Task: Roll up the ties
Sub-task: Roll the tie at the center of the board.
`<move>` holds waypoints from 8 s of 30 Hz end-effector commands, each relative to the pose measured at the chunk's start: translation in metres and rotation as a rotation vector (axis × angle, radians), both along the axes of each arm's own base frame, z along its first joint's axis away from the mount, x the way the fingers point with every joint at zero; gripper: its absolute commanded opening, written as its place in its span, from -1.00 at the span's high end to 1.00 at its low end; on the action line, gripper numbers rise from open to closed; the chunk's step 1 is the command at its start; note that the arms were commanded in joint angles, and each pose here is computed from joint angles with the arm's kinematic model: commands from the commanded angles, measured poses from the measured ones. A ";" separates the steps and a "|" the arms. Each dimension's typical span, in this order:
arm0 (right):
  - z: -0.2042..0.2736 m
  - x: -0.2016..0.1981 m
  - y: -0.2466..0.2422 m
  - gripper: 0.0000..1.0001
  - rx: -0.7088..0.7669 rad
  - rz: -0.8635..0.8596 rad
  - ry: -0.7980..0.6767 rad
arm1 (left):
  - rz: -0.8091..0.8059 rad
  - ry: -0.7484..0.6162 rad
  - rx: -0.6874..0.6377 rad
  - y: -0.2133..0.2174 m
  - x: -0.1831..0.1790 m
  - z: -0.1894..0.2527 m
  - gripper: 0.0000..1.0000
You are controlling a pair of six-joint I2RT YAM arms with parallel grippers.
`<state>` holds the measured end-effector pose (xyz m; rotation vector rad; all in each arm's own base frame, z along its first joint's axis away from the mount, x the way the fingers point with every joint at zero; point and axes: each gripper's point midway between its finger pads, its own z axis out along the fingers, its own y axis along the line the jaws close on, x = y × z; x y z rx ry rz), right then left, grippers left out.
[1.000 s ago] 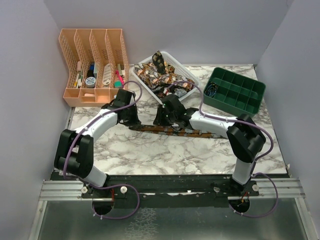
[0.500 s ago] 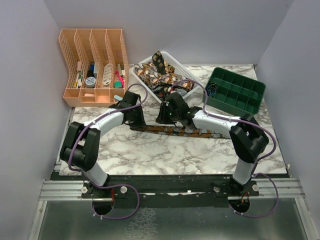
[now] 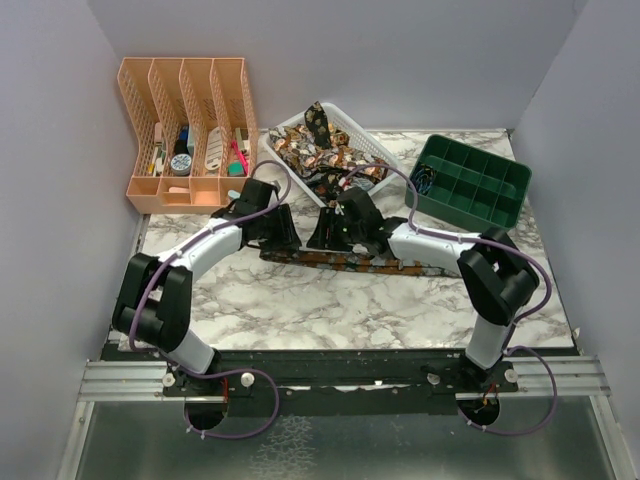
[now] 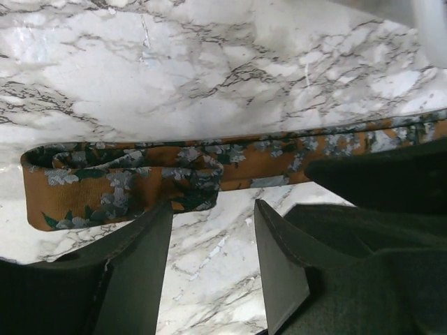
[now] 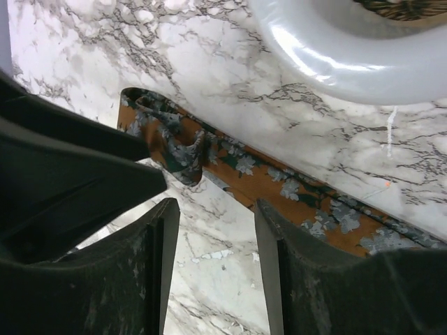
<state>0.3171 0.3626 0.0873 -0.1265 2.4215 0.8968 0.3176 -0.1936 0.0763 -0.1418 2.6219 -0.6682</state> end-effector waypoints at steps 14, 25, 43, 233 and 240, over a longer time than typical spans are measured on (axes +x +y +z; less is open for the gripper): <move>0.005 -0.009 0.053 -0.30 0.215 0.183 0.083 | 0.179 -0.093 -0.104 0.085 0.007 0.038 -0.49; -0.024 -0.008 0.059 0.02 0.188 0.182 0.157 | 0.132 -0.068 -0.333 0.078 0.012 0.009 -0.55; -0.019 -0.004 0.049 -0.09 0.119 0.171 0.101 | 0.124 -0.024 -0.312 0.079 0.010 -0.014 -0.54; -0.093 -0.045 0.059 0.74 -0.192 0.233 0.187 | 0.116 0.075 -0.063 0.093 -0.032 -0.018 -0.30; -0.104 -0.051 0.055 0.76 -0.202 0.218 0.234 | 0.136 0.068 -0.110 0.090 -0.042 -0.020 -0.63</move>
